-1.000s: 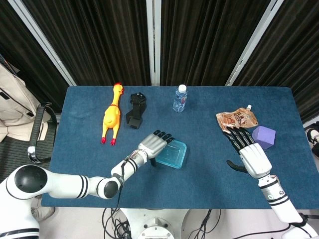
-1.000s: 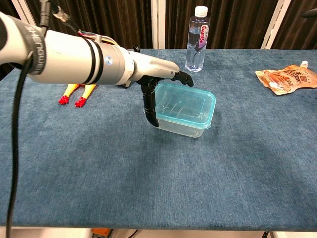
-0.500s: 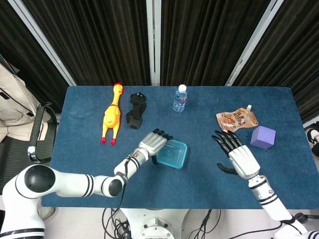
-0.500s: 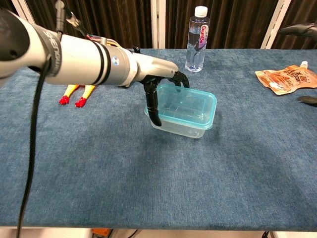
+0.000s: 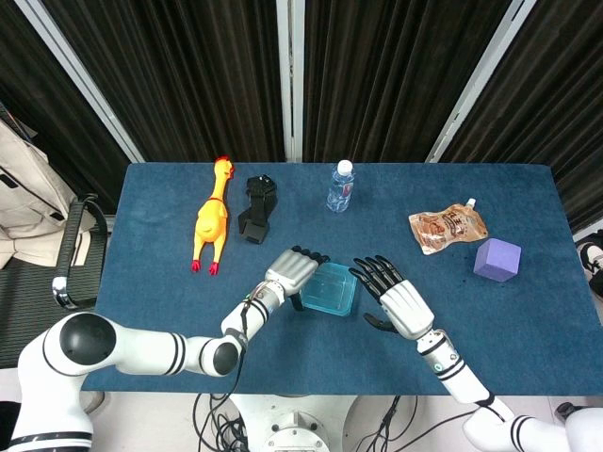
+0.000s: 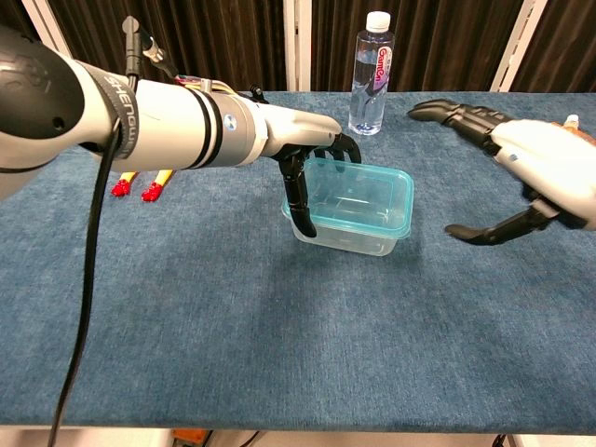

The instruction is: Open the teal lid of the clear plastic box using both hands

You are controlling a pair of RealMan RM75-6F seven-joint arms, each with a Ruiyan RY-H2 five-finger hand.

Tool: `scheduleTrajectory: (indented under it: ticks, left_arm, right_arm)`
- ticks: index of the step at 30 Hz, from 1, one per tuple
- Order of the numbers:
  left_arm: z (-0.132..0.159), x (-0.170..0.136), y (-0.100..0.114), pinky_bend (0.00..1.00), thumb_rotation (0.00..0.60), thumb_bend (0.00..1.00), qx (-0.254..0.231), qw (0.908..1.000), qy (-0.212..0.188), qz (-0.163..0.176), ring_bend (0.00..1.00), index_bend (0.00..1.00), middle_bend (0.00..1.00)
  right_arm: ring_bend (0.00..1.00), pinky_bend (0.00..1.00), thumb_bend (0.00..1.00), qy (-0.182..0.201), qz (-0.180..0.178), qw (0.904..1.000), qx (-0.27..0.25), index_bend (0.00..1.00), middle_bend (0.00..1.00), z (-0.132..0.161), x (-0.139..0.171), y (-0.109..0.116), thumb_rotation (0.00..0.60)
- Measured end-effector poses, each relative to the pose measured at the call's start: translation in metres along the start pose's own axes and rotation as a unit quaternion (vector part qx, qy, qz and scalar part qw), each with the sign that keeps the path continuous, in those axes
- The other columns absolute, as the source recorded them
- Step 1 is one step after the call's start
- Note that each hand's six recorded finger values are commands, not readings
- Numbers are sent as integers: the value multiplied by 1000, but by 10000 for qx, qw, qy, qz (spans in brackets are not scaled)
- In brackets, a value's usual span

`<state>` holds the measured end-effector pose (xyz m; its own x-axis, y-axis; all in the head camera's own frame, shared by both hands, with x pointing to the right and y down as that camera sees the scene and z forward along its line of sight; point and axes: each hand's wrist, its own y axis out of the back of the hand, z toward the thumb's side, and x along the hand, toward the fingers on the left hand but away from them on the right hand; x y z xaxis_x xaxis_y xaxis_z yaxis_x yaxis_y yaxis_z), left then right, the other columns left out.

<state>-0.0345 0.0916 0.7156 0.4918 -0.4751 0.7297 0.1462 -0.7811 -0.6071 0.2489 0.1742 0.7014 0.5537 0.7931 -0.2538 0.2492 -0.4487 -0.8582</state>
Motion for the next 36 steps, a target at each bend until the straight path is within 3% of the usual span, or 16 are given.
scheduleTrajectory:
  ticks: [5,15,36]
  left_arm:
    - [1,1,0,150,600,0,-2,10000,17,-1,150,305,275]
    - [2,1,0,150,600,0,-35,10000,19,-37,151,298,270]
    - [-2,3,-1,149,600,0,98,9999,79,13,150,298,270]
  right_arm:
    - [0,0,49,85,-185,9997,-104,0,0,7,-8,-16,600]
    - [0,0,46,252,-403,9984,-298,0,0,19,-20,-30,600]
    - [0,0,120,304,-527,9978,-255,0,0,22,-27,-22,600]
